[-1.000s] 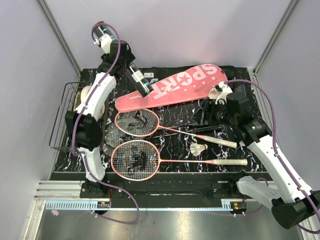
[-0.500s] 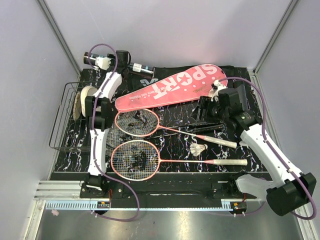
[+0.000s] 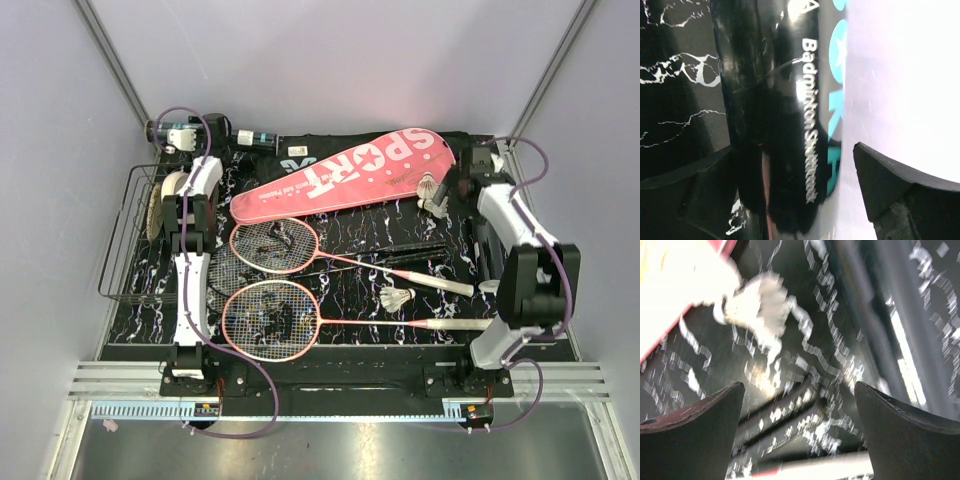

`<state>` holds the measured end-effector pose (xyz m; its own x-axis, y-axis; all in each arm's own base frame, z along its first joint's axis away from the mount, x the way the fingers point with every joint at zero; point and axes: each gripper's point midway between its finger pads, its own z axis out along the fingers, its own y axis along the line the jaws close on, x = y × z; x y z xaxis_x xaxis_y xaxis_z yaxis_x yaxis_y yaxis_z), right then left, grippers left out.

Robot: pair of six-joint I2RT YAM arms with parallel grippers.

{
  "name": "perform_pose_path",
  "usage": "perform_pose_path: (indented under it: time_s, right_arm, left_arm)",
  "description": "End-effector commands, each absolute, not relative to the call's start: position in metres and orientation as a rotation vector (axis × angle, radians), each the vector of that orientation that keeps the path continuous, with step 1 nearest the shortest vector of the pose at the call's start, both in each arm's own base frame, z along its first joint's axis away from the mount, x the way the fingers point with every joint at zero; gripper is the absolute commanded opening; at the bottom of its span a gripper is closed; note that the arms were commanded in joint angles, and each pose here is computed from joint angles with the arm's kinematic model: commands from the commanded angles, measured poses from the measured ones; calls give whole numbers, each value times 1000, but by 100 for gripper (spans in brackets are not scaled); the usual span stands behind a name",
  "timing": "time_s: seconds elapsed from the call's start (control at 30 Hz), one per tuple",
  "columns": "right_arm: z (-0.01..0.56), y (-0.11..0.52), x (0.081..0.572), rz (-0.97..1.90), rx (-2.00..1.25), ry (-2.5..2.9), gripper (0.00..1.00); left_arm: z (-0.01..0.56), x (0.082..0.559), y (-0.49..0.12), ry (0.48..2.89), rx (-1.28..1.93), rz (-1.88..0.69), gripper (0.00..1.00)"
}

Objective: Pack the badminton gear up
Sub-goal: Place the shuttle tube at the center of the board.

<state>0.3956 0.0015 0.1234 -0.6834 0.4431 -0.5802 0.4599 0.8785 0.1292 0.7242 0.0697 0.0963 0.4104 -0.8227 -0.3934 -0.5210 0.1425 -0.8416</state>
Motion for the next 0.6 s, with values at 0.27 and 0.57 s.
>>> perform_pose_path:
  time_s: [0.27, 0.57]
  right_arm:
    - [137, -111, 525, -198, 248, 2414, 100]
    - [77, -116, 538, -92, 70, 2586, 100]
  left_arm:
    - [201, 725, 28, 1154, -1465, -690, 99]
    - [310, 650, -65, 1252, -1256, -973, 99]
